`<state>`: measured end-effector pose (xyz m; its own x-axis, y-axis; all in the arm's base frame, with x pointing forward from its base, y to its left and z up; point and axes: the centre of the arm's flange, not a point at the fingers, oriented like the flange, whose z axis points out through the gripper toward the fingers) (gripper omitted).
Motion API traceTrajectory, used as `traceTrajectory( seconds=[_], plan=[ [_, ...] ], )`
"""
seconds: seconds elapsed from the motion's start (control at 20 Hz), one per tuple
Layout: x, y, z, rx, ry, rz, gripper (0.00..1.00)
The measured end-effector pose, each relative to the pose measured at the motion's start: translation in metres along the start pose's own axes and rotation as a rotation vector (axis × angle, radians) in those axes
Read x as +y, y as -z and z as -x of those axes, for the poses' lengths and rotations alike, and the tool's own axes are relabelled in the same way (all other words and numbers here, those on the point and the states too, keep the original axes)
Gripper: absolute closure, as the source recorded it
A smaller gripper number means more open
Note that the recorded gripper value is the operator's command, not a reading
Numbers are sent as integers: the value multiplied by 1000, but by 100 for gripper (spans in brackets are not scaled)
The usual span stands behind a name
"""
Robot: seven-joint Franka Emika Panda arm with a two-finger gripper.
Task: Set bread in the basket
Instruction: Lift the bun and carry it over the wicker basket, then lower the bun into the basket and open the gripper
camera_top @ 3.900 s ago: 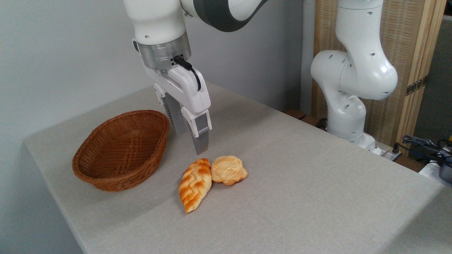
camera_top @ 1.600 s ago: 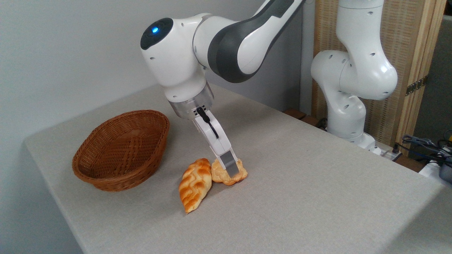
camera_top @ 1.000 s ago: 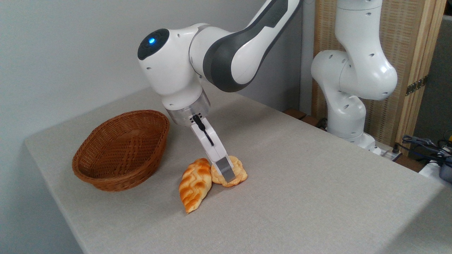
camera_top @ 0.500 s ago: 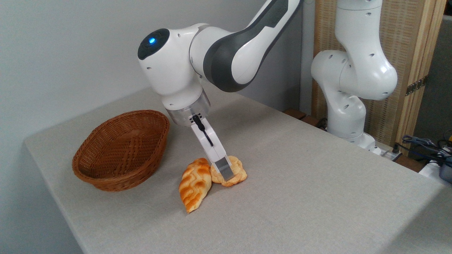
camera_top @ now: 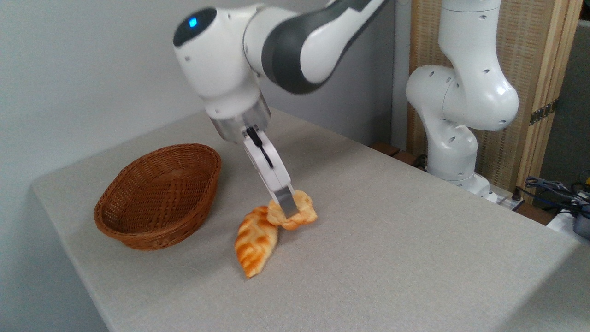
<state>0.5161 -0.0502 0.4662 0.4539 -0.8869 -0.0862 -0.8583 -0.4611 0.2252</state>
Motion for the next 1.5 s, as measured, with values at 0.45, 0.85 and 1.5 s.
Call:
traceTrajectory(
  seconds=[0.45,0.85,1.5],
  plan=[
    [31,79,-52,140,-33,-103,49],
    [22,80,-137,291,225,-155,41],
    [-4,35,-189,400,497,-103,0]
  ],
)
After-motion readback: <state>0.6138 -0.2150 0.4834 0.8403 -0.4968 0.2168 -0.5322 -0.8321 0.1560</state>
